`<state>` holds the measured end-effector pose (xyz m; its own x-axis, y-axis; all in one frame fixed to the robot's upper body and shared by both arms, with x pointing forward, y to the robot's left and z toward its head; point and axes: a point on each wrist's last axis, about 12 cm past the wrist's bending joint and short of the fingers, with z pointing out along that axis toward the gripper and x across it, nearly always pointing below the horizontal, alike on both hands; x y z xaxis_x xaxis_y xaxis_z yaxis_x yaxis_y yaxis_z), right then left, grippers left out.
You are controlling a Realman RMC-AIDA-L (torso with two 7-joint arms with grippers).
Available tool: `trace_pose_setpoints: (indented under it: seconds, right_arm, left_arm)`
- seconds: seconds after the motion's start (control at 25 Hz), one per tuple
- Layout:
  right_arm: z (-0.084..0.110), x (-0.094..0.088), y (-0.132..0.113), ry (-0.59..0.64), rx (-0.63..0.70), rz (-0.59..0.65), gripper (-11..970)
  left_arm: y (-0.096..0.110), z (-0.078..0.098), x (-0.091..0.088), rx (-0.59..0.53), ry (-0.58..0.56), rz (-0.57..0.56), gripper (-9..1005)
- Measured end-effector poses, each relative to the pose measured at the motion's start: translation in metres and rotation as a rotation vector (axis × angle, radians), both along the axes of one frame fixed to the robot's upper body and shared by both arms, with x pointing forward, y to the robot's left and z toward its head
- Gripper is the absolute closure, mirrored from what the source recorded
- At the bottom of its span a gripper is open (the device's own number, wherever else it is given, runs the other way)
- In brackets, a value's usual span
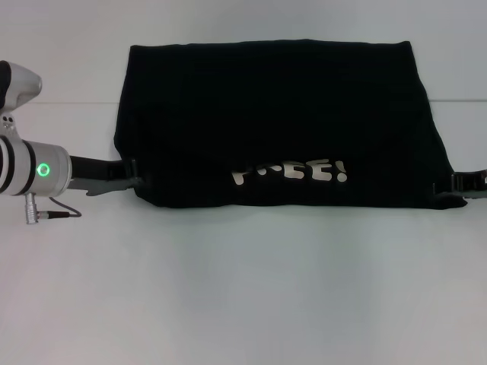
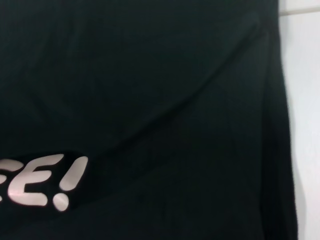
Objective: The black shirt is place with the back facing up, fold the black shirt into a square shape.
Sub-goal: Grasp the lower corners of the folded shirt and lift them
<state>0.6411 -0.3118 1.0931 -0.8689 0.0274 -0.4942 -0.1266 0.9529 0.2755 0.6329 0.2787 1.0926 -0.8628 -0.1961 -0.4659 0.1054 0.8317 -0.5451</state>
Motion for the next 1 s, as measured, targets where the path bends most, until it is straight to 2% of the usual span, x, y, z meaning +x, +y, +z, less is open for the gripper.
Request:
trace_pose_setpoints:
  seconds: [0.12,0.36,0.64,0.88,1.0]
  right_arm:
    - [0.002,0.0,0.001,-0.004,0.01,0.007,517]
    - [0.006,-0.001,-0.002,-0.002,0.03,0.009,617]
    - [0.007,-0.001,-0.004,-0.002,0.026,0.007,849]
    - [0.013,-0.004,-0.014,-0.002,0.022,0.004,920]
    - [0.019,-0.007,-0.023,-0.01,0.029,-0.007,919]
  left_arm:
    - [0.0,0.0,0.0,0.0,-0.001,0.001,995]
    - [0.0,0.001,0.0,0.0,-0.001,0.0,994]
    - [0.0,0.001,0.0,-0.003,0.005,-0.01,995]
    - [0.01,0.011,0.001,0.004,0.009,-0.014,995]
    - [0.017,0.017,0.002,0.016,0.004,-0.001,995]
